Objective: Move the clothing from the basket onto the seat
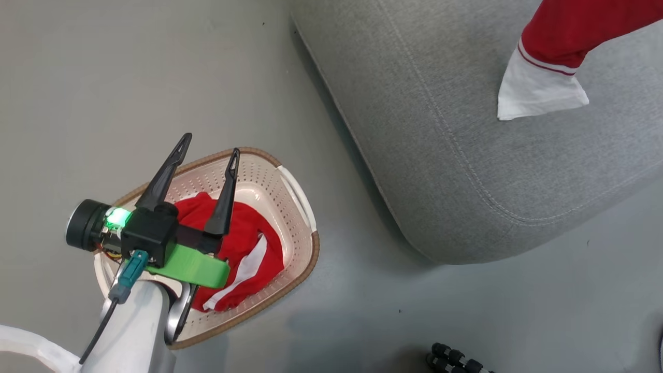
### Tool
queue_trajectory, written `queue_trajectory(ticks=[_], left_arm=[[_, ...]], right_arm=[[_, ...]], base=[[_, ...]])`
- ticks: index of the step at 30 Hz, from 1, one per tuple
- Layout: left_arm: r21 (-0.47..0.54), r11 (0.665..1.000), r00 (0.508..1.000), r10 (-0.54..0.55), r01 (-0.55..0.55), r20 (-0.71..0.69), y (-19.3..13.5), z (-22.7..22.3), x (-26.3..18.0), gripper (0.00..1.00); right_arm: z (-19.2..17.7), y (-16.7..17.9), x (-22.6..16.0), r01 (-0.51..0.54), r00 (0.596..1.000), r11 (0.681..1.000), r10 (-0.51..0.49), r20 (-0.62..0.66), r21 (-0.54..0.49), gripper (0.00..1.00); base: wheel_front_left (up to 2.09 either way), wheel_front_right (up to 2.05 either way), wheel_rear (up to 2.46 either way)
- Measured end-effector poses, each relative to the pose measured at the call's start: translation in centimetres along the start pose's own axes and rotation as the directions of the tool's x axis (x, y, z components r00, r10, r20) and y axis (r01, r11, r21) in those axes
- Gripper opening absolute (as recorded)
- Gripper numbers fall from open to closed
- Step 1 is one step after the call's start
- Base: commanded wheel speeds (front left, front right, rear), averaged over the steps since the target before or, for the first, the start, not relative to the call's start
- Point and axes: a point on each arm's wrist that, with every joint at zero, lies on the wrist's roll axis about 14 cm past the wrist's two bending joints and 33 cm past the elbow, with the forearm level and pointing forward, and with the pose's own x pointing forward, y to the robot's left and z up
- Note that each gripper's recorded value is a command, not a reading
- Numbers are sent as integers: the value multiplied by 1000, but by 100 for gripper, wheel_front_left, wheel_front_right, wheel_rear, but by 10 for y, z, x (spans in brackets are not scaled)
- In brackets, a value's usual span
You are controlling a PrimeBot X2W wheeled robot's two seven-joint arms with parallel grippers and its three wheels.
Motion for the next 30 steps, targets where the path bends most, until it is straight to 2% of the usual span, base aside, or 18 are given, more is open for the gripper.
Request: queue_trajectory(ticks=[6, 11, 14, 20, 21, 23, 24, 27, 30], left_arm=[[-9, 999, 999, 35, -36, -30, 18, -18, -5, 100], [-19, 998, 997, 60, -61, -58, 29, -32, -12, 100], [-22, 997, 995, 71, -73, -69, 33, -36, -16, 100], [-21, 995, 992, 94, -96, -84, 41, -42, -23, 100], [-21, 995, 991, 100, -103, -86, 43, -43, -24, 100], [-20, 994, 990, 107, -109, -88, 45, -44, -25, 100], [-21, 994, 990, 107, -109, -88, 45, -44, -25, 100], [-22, 994, 991, 106, -108, -86, 44, -42, -25, 100], [-24, 994, 991, 106, -108, -86, 42, -41, -25, 100]], right_arm=[[-53, 7, 11, 15, 992, 1000, -15, -124, -6, 0], [-108, 7, 1, 27, 962, 999, -35, -271, -36, 0], [-129, 6, -3, 43, 944, 998, -55, -325, -44, 0], [-193, 33, -36, -5, 853, 1000, -4, -521, -16, 0], [-199, 37, -39, -7, 841, 1000, 1, -542, -8, 5], [-205, 37, -41, -2, 829, 1000, 0, -560, -2, 89], [-209, 36, -44, 4, 818, 1000, -4, -576, 0, 100], [-217, 41, -54, -9, 793, 1000, 10, -610, 4, 100], [-212, 40, -51, -16, 798, 1000, 16, -603, 5, 100]], base=[[0, 0, 0], [0, 0, 0], [0, 0, 0], [0, 0, 0], [0, 0, 0], [0, 0, 0], [0, 0, 0], [0, 0, 0], [0, 0, 0]])
